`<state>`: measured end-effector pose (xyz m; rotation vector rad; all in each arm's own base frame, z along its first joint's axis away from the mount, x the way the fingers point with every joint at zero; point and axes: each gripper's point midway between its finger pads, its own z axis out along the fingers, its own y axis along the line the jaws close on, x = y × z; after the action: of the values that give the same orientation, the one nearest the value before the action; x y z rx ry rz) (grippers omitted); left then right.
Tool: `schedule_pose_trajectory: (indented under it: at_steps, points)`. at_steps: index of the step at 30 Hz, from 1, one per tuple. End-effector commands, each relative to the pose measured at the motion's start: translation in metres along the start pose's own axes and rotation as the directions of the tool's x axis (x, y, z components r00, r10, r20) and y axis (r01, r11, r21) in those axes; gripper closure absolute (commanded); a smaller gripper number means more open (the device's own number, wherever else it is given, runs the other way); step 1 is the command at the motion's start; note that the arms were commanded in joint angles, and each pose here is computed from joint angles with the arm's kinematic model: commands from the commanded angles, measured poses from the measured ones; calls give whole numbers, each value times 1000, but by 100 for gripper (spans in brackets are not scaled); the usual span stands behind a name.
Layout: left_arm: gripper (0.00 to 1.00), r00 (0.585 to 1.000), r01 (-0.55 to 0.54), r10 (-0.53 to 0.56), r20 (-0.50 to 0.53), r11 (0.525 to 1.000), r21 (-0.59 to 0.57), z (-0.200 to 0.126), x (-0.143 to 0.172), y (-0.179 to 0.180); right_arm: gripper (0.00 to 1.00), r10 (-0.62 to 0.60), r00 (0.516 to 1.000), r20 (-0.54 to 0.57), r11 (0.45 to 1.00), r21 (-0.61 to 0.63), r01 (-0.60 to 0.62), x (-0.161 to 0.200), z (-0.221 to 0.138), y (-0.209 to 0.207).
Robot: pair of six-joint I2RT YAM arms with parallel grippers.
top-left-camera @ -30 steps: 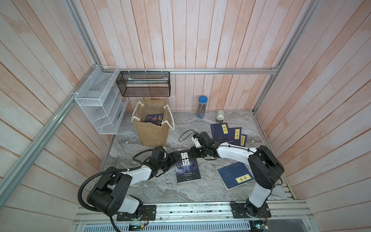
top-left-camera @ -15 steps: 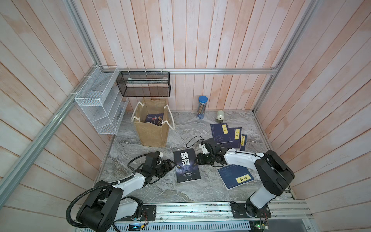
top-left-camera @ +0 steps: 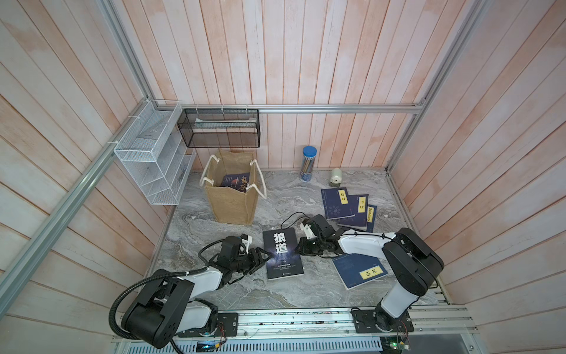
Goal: Put the books into the canvas bag
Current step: Pick up the book from the center of the board.
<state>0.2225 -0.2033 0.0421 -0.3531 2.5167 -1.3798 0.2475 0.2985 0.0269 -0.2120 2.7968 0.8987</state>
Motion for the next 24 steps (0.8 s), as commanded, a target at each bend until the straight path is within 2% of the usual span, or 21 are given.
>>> schedule_pose_trajectory:
  at_steps: [1,9,18,24]
  points:
    - [38,999,19,-17,-43,999,40,2,9,-1,83,15,998,-64,999,36,-13,22,10,-13]
    - [47,999,30,-25,-47,994,108,1,7,-17,84,12,997,-76,999,37,-10,24,12,-13]
    - [58,1000,-5,3,12,977,215,-11,-11,-61,84,16,996,-82,1000,27,-14,26,14,-12]
    - [59,999,-38,34,25,982,184,-9,-16,-72,85,12,996,-90,1000,26,-10,27,15,-10]
